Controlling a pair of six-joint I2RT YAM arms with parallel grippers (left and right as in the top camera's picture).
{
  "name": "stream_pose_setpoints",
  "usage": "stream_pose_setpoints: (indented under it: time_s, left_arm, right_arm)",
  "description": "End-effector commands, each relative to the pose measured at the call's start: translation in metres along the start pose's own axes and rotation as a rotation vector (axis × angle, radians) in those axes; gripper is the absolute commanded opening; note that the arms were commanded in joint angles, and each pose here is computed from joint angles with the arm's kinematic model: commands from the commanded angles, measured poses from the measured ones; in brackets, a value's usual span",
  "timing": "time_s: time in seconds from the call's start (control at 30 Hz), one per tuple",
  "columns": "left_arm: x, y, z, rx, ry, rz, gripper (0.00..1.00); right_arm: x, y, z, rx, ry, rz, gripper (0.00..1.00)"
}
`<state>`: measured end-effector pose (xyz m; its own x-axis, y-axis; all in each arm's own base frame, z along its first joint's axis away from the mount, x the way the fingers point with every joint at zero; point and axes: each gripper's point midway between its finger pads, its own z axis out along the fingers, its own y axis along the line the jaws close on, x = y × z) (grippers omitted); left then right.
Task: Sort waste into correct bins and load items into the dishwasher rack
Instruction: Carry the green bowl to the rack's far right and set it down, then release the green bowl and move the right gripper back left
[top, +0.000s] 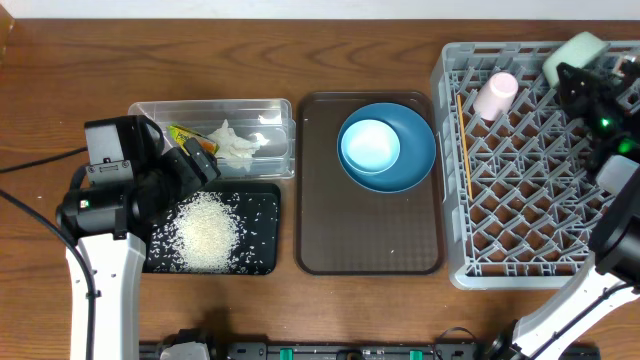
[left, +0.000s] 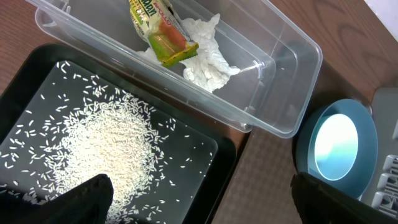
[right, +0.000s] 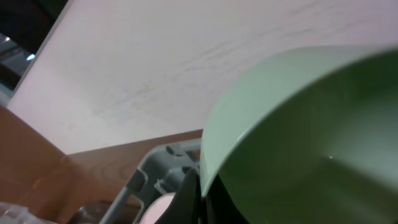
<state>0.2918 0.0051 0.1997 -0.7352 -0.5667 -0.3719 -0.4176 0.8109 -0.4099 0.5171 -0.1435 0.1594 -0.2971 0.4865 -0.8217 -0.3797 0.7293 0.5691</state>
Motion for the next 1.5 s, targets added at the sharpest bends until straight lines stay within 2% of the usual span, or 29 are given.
stream_pose_setpoints:
  time_s: [0.0,0.23,0.33,0.5,0.87,1.13,1.33,1.47]
  left_arm:
    - [-0.002,0.002,-0.003,-0.010,-0.015,0.012,0.94]
    - [-0.002,0.002,-0.003,-0.010,-0.015,0.012,0.94]
    - [-0.002,0.002,-0.003,-0.010,-0.015,0.012,0.95]
    - [-0.002,0.002,-0.003,-0.010,-0.015,0.012,0.95]
    - [-0.002,0.002,-0.003,-0.009,-0.016,0.012,0.95]
    - [-0.002,0.002,-0.003,-0.010,-0.015,0.012,0.94]
    - [-0.002,0.002,-0.003,-0.009,-0.016,0.012,0.95]
    - [-0.002,0.002,-0.003,-0.010,-0.015,0.012,0.95]
  right_arm:
    - [0.019,-0.006,-0.009,-0.048,0.053,0.111,0.01]
    - [0.024,0.006,-0.024,-0.144,0.115,0.177,0.03]
    - [0.025,0.007,-0.029,-0.160,0.129,0.212,0.18]
    - [0.023,0.005,-0.038,-0.163,0.135,0.266,0.27]
    - [0.015,0.001,-0.051,-0.149,0.128,0.403,0.32]
    - [0.011,0.044,-0.024,-0.255,0.167,0.389,0.34]
    - [0.011,0.112,0.002,-0.409,0.202,0.296,0.34]
    - [0.027,0.150,0.022,-0.483,0.282,0.292,0.33]
